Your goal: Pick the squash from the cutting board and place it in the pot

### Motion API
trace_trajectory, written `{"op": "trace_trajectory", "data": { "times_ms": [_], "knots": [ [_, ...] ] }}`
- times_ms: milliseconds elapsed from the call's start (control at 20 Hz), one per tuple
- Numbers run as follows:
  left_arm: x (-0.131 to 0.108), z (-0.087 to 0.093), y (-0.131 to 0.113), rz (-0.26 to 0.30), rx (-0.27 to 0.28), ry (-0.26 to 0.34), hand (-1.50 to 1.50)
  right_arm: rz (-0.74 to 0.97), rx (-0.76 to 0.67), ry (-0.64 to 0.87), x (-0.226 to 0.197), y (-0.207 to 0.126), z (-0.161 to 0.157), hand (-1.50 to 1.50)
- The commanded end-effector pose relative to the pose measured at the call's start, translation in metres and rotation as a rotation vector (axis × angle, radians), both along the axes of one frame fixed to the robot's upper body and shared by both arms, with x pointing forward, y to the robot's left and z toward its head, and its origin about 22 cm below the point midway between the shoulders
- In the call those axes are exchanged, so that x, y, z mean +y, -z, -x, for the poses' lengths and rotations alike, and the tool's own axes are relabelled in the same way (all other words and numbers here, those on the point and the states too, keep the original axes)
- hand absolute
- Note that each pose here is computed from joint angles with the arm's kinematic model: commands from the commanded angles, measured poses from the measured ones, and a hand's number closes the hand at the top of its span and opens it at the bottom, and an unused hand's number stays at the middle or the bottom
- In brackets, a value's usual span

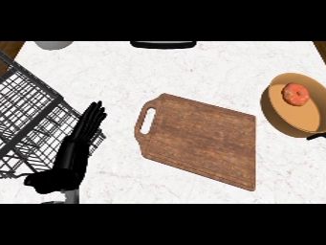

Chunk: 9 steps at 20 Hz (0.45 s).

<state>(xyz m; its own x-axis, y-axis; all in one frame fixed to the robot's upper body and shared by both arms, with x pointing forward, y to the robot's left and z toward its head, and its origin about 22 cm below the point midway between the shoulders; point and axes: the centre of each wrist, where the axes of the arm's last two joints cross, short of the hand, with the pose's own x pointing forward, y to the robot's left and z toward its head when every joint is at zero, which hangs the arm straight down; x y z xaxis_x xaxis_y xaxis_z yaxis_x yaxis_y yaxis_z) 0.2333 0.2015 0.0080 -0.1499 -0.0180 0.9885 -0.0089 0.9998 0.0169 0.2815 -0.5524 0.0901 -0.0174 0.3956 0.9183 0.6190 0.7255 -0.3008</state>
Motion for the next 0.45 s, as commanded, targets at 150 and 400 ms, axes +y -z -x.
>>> {"op": "trace_trajectory", "data": {
  "times_ms": [150,400],
  "knots": [
    [0.014,-0.003,0.009,-0.026,0.011,-0.066,0.00,-0.058,-0.082,0.091,-0.029,-0.015,0.028,-1.50],
    [0.023,-0.005,-0.002,-0.023,-0.001,-0.058,0.00,-0.050,-0.083,0.153,-0.037,-0.002,0.048,-1.50]
  ]
}}
